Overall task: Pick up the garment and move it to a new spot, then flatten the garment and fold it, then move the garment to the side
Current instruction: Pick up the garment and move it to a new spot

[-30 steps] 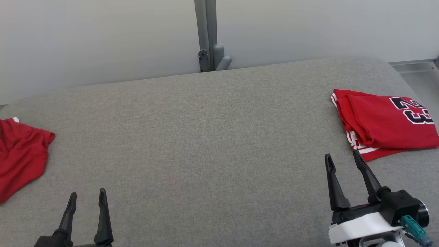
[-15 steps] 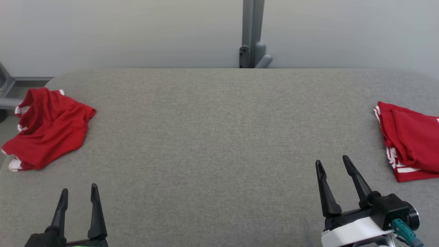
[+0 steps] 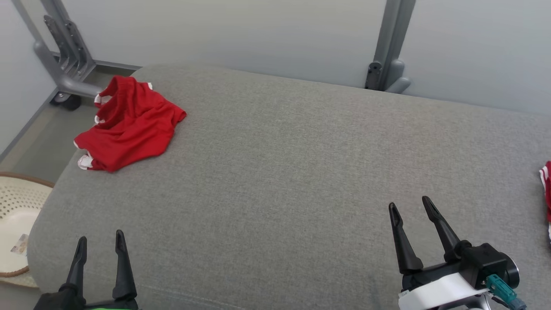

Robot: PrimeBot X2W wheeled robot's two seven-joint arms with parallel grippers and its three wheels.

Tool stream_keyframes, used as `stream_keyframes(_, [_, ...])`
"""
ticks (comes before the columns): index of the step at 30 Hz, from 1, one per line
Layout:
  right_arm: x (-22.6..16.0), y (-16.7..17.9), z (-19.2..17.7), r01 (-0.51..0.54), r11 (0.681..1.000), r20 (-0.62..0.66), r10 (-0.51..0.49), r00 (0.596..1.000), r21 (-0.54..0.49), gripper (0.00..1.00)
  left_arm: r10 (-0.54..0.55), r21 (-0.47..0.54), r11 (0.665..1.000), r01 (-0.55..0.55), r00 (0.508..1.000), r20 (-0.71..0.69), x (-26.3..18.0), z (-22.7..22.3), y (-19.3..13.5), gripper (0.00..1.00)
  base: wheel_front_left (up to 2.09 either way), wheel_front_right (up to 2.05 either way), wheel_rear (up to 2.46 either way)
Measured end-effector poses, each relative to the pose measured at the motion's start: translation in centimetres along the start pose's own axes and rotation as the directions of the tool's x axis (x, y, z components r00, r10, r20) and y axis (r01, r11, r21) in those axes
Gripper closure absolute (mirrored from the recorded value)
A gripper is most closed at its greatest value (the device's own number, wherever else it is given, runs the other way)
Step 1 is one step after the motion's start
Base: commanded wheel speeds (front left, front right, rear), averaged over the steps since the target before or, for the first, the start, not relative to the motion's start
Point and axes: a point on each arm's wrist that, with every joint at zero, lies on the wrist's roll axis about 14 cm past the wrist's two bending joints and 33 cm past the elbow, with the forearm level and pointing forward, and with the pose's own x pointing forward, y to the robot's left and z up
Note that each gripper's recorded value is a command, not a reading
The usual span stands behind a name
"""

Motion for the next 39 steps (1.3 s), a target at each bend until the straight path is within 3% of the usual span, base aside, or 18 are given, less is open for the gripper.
stream_keyframes(9, [1.7, 2.0, -0.8, -0.076, 0.997, -0.012, 0.076, 0.997, 0.016, 0.0, 0.076, 0.001, 0.997, -0.076, 0.997, -0.004, -1.4, 0.1, 2.2, 0.0, 0.0, 0.0, 0.0])
stream_keyframes(18, [1.9, 1.9, -2.0, -0.082, 0.997, -0.043, 0.082, 0.996, 0.008, 0.0, 0.084, -0.008, 0.996, -0.084, 0.996, -0.012, -0.5, -0.1, 2.2, 0.0, 0.0, 0.0, 0.0])
stream_keyframes(29, [3.3, 0.3, -4.7, -0.074, 0.996, -0.094, 0.069, 0.993, -0.048, 0.0, 0.069, 0.017, 0.997, -0.072, 0.989, 0.129, 7.5, 4.3, 2.3, 0.0, 0.0, 0.0, 0.0])
stream_keyframes(39, [4.8, -1.3, -8.1, -0.061, 0.997, -0.148, 0.054, 0.988, -0.046, 0.0, 0.079, -0.023, 0.997, -0.079, 0.997, -0.028, 16.6, 0.4, 3.7, 0.0, 0.0, 0.0, 0.0])
